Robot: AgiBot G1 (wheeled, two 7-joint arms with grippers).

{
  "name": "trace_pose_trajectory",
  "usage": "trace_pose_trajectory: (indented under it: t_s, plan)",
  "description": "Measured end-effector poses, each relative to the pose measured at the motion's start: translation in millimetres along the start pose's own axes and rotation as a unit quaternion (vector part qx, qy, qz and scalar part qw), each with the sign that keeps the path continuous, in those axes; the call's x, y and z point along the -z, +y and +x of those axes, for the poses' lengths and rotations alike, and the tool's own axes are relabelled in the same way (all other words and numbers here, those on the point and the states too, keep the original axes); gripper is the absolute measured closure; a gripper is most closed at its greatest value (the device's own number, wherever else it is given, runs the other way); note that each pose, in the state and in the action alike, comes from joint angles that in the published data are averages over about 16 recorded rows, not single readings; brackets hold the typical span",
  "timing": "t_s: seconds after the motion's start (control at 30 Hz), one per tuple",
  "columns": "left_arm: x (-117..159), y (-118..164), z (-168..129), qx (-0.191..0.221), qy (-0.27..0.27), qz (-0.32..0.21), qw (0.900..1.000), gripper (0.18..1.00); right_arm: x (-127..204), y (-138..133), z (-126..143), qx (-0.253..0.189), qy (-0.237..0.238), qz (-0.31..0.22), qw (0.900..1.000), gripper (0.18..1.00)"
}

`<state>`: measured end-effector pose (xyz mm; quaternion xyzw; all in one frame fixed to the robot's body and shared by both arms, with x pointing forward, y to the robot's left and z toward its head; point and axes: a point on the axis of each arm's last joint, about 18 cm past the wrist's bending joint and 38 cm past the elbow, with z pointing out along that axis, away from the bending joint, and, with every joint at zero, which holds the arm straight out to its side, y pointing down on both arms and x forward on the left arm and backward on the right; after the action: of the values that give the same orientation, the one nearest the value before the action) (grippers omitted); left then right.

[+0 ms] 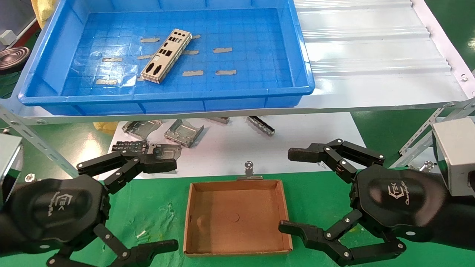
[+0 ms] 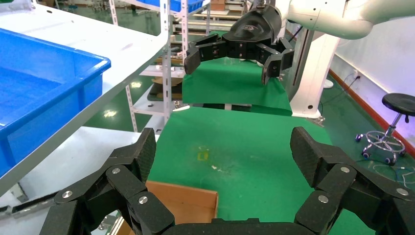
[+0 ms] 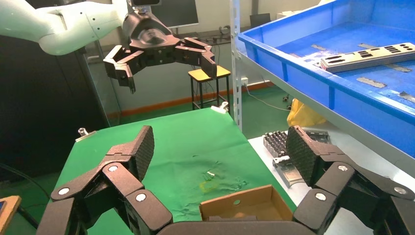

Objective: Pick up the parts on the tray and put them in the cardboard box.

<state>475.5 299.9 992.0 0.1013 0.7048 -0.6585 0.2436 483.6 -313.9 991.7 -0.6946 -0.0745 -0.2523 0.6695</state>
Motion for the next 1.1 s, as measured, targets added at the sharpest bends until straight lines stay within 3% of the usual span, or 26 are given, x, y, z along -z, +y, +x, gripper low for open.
trace_pose_trajectory:
  t_s: [1.1]
  plan:
    - [0.0,0.0,0.0,0.0,0.0,0.0,1.0,0.184,0.0,0.0,0.0,0.0,0.0,0.0,1.0,0.179]
